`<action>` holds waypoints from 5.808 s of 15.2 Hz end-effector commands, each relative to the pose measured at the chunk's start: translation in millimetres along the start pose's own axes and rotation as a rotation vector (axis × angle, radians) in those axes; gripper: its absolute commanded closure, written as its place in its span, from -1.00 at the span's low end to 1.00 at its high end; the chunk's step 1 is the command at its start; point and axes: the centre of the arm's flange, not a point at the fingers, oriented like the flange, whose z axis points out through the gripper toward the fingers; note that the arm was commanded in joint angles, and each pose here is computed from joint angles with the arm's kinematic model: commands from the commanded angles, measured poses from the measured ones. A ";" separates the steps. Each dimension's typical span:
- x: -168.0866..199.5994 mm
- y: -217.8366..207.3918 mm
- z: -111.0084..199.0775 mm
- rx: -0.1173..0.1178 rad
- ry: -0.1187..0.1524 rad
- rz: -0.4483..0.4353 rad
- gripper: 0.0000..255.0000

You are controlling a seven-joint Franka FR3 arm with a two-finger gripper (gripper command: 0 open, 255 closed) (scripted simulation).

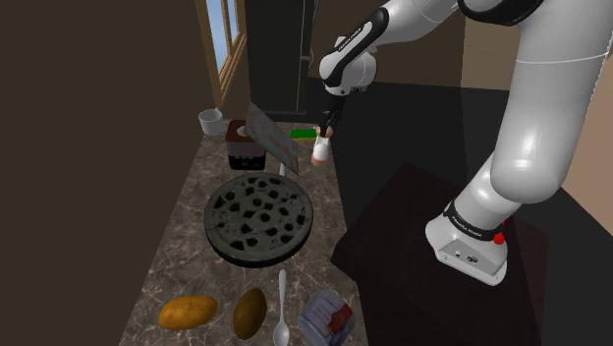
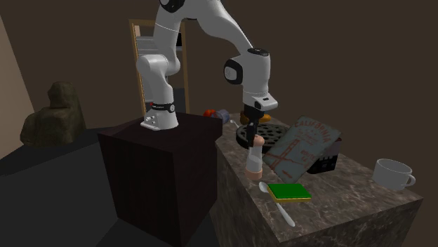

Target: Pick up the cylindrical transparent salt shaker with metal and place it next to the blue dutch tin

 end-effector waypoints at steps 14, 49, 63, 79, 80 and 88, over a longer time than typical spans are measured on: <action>-0.1 -0.8 -5.1 0.000 0.000 0.000 1.00; -3.0 -29.3 -187.7 0.000 0.000 0.000 1.00; -4.2 -40.3 -258.4 0.000 0.000 0.000 1.00; -106.0 -223.0 -229.1 0.000 0.000 0.000 1.00; -112.4 -234.4 -227.3 0.000 0.000 0.000 1.00; -163.3 -325.7 -212.6 0.000 0.000 0.000 1.00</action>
